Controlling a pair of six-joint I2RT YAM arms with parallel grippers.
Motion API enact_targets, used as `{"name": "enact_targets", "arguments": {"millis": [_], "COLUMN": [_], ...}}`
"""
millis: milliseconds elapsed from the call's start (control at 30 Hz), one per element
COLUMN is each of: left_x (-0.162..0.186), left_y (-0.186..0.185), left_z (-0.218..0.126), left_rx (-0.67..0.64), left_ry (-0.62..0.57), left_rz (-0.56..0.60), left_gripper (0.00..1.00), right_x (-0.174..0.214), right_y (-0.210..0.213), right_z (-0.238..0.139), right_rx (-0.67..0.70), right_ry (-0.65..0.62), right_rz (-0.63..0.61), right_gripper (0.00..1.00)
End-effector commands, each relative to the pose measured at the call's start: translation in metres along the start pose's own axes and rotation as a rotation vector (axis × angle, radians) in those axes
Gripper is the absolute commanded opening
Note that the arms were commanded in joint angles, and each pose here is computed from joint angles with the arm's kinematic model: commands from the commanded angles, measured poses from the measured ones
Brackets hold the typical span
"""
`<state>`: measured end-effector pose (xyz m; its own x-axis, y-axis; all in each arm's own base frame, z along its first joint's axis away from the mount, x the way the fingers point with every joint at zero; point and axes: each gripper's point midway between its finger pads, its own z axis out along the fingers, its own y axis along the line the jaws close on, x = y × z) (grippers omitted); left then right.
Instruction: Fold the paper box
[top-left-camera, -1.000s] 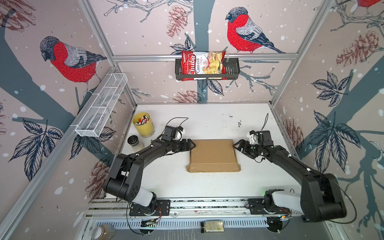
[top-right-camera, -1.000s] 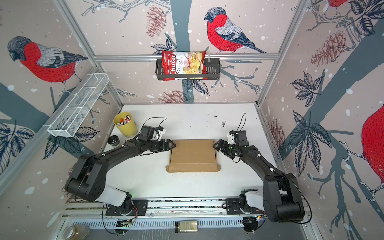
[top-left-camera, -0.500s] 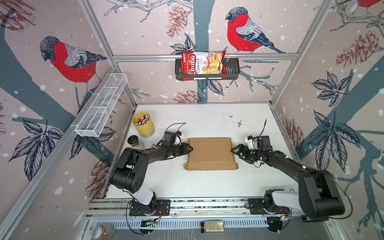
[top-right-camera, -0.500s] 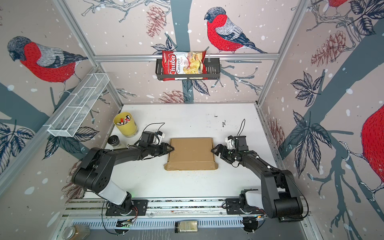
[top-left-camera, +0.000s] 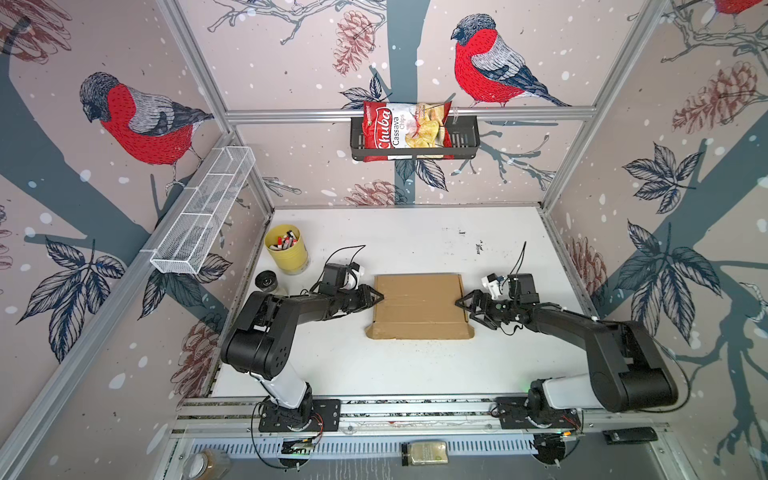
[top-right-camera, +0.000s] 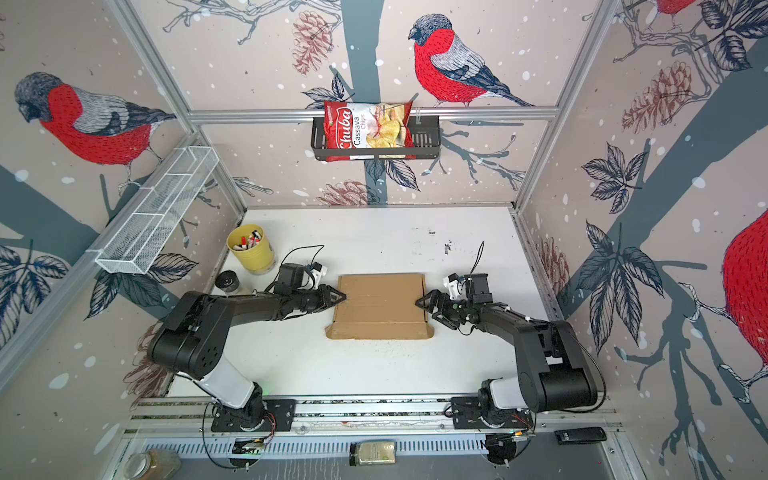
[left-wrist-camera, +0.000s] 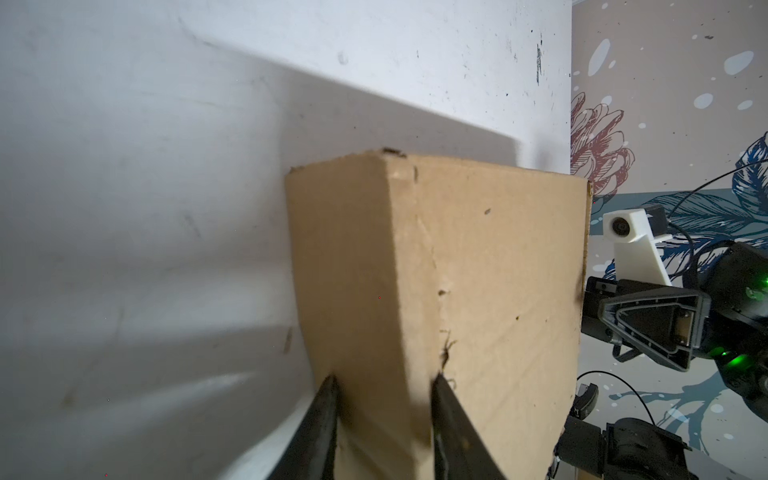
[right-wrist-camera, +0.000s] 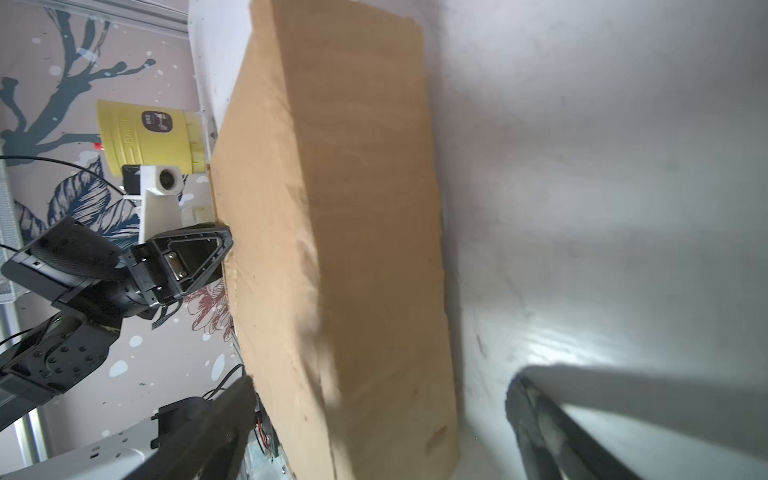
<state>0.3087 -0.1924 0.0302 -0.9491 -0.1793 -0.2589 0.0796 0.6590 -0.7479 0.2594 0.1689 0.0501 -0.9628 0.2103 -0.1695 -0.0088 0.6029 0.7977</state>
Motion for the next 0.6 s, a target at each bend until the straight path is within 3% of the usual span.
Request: {"name": "enact_targets", "arguments": {"millis": [0, 200, 400, 567], "left_x": [0.035, 0.030, 0.012, -0.034], "left_y": [0.065, 0.064, 0.043, 0.002], "left_z": [-0.007, -0.006, -0.007, -0.033], "left_rx": [-0.292, -0.264, -0.185, -0.118], "left_ry": [0.074, 0.068, 0.030, -0.077], "left_rz": [-0.147, -0.162, -0.137, -0.021], "left_gripper": [0.34, 0.34, 0.37, 0.56], "right_x": [0.000, 0.000, -0.009, -0.019], "right_y": [-0.001, 0.007, 0.038, 0.057], "right_z": [0.006, 0.023, 0.038, 0.032], "right_rx": [-0.009, -0.067, -0.199, -0.260], "right_ry": [0.019, 0.065, 0.075, 0.050], "right_rz": [0.013, 0.013, 0.041, 0.090], "right_gripper": [0.95, 0.88, 0.66, 0.49]}}
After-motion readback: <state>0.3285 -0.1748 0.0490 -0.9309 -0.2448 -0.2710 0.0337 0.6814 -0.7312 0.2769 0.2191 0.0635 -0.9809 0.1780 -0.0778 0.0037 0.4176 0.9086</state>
